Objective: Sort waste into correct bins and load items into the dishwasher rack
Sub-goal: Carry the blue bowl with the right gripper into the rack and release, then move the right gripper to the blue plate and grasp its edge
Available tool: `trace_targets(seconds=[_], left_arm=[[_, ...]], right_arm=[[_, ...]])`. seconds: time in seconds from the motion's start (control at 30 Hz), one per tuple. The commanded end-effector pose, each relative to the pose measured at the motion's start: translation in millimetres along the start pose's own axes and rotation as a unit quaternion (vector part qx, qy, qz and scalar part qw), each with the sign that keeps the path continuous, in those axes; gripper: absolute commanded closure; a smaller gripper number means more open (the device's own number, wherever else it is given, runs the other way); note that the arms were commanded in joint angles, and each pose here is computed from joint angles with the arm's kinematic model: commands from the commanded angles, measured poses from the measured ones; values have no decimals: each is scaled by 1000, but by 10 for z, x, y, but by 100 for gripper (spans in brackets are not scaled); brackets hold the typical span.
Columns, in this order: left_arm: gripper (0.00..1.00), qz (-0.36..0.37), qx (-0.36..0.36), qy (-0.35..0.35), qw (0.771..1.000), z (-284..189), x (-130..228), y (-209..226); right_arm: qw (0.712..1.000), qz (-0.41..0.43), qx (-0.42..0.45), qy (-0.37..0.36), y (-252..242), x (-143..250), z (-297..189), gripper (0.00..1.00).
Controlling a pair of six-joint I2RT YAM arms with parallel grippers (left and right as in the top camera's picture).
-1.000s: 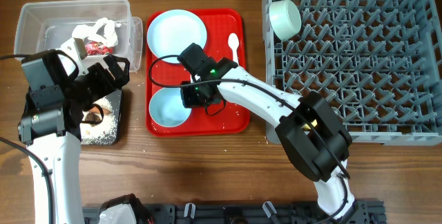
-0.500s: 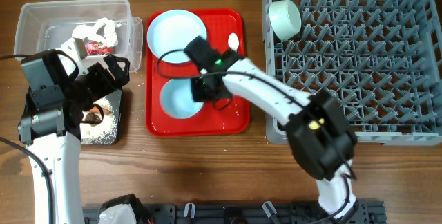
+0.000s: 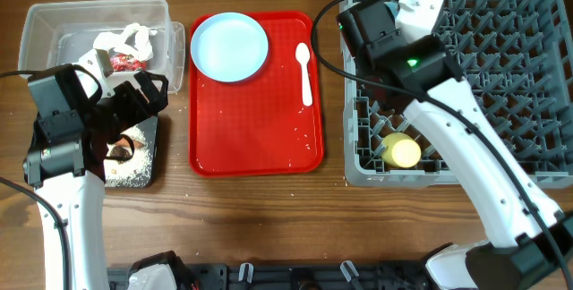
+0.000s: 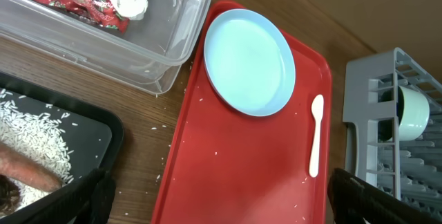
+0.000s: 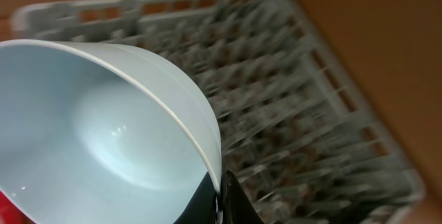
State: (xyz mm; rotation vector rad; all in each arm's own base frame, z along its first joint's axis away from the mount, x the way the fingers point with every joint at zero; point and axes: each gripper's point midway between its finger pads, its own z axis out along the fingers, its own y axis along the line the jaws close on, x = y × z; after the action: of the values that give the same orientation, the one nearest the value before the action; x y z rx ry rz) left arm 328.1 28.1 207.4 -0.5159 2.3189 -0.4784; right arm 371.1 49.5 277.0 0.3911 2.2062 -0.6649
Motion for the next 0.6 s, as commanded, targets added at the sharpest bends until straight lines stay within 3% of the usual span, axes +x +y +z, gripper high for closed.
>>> trace_targets(seconds=[0.0, 0.27, 0.57], left_arm=[[0, 14, 10, -3, 1000, -14, -43, -62], [0, 14, 10, -3, 1000, -14, -43, -62], [0, 14, 10, -3, 1000, -14, -43, -62]], right_arm=[[982, -111, 140, -65, -197, -123, 124, 96], [937, -293, 189, -26, 171, 138, 507, 96], [897, -394, 203, 15, 464, 485, 845, 96]])
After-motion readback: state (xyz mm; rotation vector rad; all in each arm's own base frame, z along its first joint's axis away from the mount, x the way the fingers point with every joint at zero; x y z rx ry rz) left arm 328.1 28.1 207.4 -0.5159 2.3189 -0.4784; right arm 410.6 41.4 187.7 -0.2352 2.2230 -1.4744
